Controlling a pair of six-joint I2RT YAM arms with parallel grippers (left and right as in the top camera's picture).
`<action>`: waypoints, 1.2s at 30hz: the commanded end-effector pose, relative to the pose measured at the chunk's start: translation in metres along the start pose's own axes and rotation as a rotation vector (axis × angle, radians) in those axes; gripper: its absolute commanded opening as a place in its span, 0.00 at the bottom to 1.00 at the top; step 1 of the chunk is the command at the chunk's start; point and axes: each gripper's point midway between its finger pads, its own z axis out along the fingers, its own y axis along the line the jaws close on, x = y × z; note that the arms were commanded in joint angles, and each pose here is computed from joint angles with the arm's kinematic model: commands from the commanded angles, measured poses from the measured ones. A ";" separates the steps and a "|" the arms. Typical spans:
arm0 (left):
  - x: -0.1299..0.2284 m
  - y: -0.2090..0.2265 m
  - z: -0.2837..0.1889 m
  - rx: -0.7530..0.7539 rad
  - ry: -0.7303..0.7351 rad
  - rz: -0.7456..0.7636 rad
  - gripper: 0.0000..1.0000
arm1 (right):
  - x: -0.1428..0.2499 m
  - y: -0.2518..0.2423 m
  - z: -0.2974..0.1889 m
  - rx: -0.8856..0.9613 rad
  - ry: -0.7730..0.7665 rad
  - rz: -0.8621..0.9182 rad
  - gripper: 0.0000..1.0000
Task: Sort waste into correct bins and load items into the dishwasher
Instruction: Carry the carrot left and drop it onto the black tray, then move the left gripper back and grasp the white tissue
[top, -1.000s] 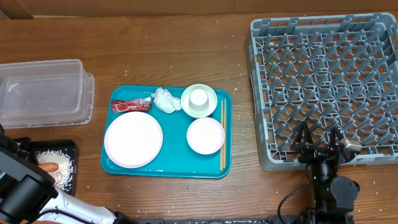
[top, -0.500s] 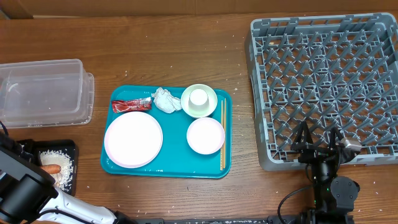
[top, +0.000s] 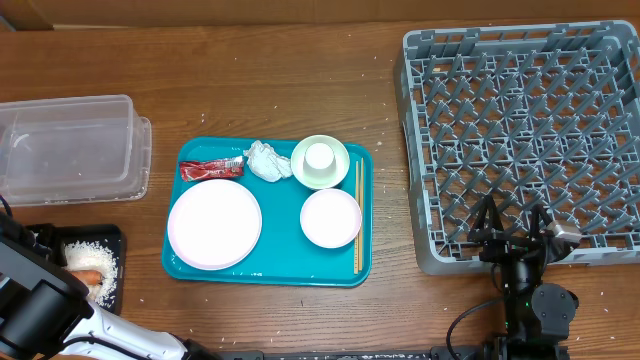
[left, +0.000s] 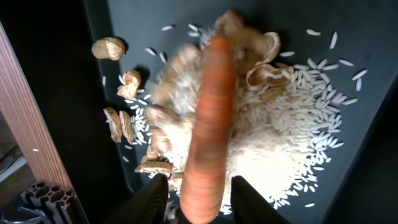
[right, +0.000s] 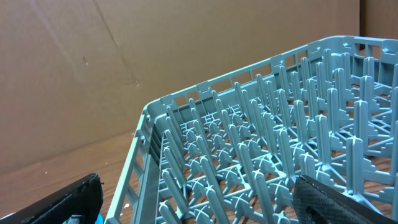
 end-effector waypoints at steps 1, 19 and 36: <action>-0.003 0.001 -0.006 0.005 -0.032 0.031 0.35 | 0.000 -0.003 0.000 0.012 -0.010 -0.006 1.00; 0.006 -0.020 -0.053 0.171 -0.053 0.100 0.27 | 0.000 -0.003 0.000 0.012 -0.010 -0.006 1.00; 0.190 -0.119 -0.168 0.516 -0.304 0.839 0.40 | 0.000 -0.003 0.000 0.012 -0.010 -0.006 1.00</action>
